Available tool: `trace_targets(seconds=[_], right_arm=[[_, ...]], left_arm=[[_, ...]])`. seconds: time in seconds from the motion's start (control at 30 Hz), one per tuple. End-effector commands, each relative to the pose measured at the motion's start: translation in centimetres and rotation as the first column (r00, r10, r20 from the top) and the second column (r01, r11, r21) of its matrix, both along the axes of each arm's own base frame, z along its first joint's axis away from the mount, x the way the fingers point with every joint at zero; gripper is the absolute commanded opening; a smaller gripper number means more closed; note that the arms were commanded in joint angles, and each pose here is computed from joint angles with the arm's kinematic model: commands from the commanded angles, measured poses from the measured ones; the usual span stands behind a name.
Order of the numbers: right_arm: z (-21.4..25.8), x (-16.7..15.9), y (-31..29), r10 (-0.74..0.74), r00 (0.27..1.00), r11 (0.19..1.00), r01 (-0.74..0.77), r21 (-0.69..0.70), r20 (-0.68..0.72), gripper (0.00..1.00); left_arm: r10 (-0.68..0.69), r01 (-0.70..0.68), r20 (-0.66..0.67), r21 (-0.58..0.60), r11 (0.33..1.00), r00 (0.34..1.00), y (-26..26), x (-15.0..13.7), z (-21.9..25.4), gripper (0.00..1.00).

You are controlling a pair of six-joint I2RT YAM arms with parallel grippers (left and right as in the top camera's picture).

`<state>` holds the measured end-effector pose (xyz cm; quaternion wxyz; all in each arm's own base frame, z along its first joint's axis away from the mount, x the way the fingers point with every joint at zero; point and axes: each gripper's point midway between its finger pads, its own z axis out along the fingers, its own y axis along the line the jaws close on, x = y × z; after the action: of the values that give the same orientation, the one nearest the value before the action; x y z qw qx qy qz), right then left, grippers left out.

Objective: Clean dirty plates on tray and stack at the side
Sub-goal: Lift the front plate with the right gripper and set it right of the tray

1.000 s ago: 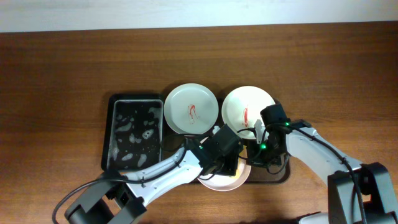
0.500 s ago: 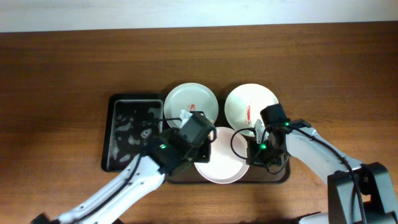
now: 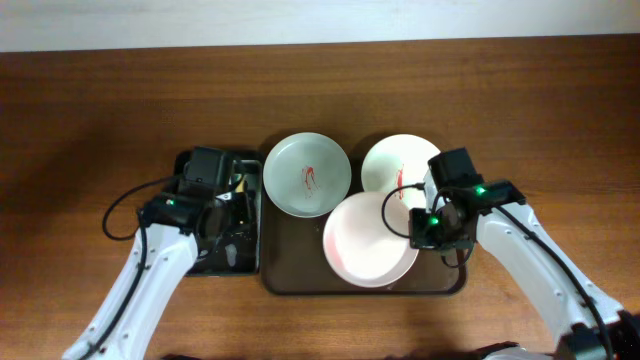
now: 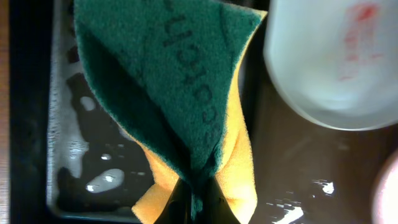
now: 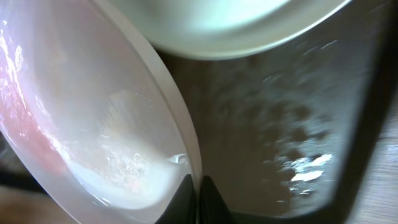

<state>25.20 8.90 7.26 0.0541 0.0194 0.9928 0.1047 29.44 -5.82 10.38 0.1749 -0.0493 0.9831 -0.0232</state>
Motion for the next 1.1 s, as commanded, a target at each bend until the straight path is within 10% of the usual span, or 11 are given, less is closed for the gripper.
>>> trace_targets(seconds=[0.0, 0.27, 0.43, 0.6, 0.9, 1.07], right_arm=[[2.7, 1.8, -1.4, 0.035, 0.990, 0.987, -0.013, -0.163, 0.133, 0.04], [8.3, 4.1, 0.0, 0.211, 0.902, 0.842, 0.028, -0.539, 0.376, 0.04], [13.8, 4.6, 2.4, 0.371, 0.768, 0.721, 0.116, -0.683, 0.522, 0.04], [18.2, 3.6, 4.1, 0.503, 0.621, 0.595, 0.255, -0.762, 0.601, 0.04], [14.5, 5.3, 0.1, 0.126, 0.750, 0.770, 0.340, -0.541, 0.650, 0.04], [10.5, 5.9, -9.2, -0.367, 0.812, 0.804, 0.522, -0.285, 0.454, 0.04]], left_arm=[[-0.047, 0.053, -0.108, 0.052, 0.997, 0.993, 1.7, -0.4, -3.5, 0.00], [0.015, 0.005, -0.271, 0.072, 0.997, 0.963, 3.4, -0.6, -9.1, 0.03], [0.014, 0.005, -0.271, 0.069, 0.998, 0.963, 3.4, -0.6, -9.1, 0.68], [0.013, 0.004, -0.256, 0.068, 0.998, 0.967, 3.4, -0.2, -9.0, 0.78], [0.012, -0.006, -0.101, 0.053, 0.999, 0.995, 3.0, 3.6, -8.4, 0.68], [0.011, -0.006, -0.088, 0.050, 0.999, 0.996, 2.9, 3.9, -8.3, 0.29]])
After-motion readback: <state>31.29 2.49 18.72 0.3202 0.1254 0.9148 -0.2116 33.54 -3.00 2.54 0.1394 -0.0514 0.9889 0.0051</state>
